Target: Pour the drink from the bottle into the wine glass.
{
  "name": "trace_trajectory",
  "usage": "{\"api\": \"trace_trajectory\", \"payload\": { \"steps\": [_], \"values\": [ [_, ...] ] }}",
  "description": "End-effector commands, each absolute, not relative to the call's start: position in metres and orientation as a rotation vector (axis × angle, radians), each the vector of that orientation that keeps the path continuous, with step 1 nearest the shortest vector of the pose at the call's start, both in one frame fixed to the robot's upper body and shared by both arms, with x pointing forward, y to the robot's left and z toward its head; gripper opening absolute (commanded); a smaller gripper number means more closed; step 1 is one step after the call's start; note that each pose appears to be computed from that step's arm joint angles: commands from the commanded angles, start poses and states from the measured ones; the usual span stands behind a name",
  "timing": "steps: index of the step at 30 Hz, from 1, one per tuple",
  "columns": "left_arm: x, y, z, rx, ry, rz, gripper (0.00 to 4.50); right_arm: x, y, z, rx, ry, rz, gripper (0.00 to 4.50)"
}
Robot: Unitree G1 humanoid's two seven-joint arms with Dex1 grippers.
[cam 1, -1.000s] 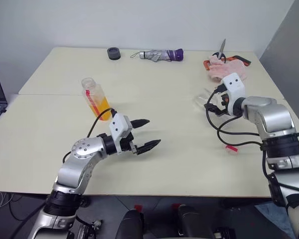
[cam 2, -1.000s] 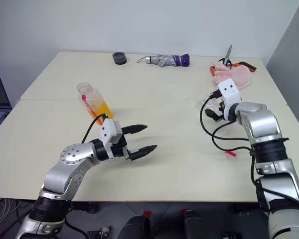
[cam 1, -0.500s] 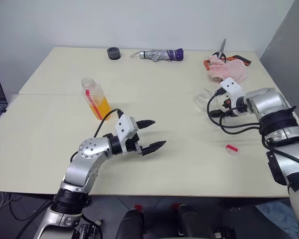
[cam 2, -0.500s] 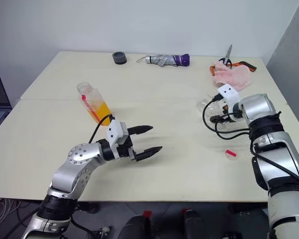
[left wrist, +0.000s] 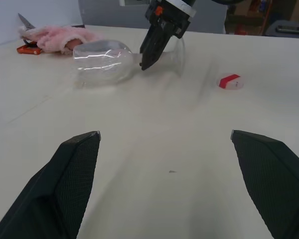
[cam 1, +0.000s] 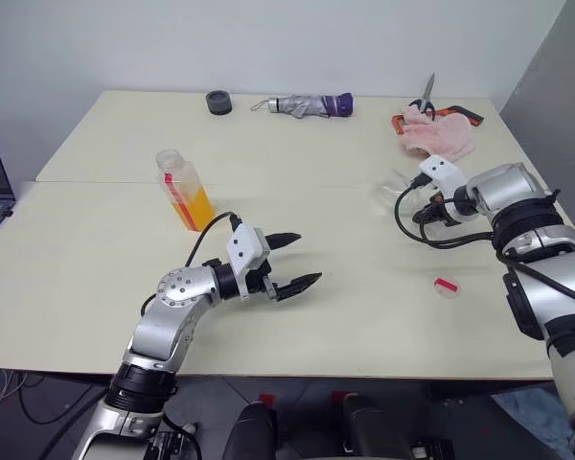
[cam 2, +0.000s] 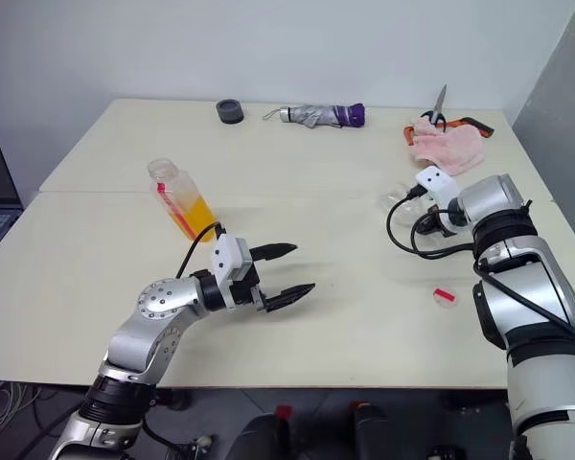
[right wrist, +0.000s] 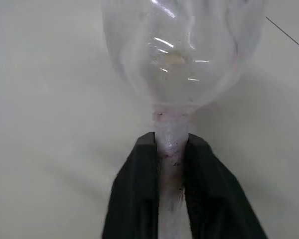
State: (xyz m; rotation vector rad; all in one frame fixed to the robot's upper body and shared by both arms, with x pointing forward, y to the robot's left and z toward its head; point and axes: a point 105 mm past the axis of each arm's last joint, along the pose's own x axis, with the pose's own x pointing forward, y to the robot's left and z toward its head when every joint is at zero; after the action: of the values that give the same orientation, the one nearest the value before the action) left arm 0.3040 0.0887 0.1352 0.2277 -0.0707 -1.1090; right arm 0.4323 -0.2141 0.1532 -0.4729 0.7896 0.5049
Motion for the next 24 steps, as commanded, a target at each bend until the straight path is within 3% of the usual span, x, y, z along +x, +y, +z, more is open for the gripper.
{"api": "trace_trajectory", "payload": {
  "steps": [1, 7, 10, 13, 17, 24],
  "values": [
    [0.301, 0.088, 0.140, 0.242, -0.101, -1.114, 4.50, 0.440, -0.204, 0.183, -0.433, 0.691, 0.517, 0.15],
    [0.303, 0.100, 0.141, 0.239, -0.091, -1.077, 4.50, 0.449, -0.182, 0.219, -0.217, 0.545, 0.519, 0.15],
    [0.308, 0.110, 0.148, 0.198, -0.097, -1.032, 4.50, 0.464, -0.145, 0.235, -0.082, 0.286, 0.546, 0.15],
    [0.307, 0.118, 0.154, 0.173, -0.086, -1.027, 4.50, 0.467, -0.113, 0.233, -0.012, 0.061, 0.523, 0.15],
    [0.302, 0.131, 0.162, 0.153, -0.051, -1.040, 4.50, 0.442, -0.059, 0.221, 0.078, -0.141, 0.578, 0.15],
    [0.296, 0.146, 0.164, 0.189, 0.018, -1.065, 4.50, 0.422, -0.023, 0.203, 0.126, -0.231, 0.584, 0.15]
  ]
}}
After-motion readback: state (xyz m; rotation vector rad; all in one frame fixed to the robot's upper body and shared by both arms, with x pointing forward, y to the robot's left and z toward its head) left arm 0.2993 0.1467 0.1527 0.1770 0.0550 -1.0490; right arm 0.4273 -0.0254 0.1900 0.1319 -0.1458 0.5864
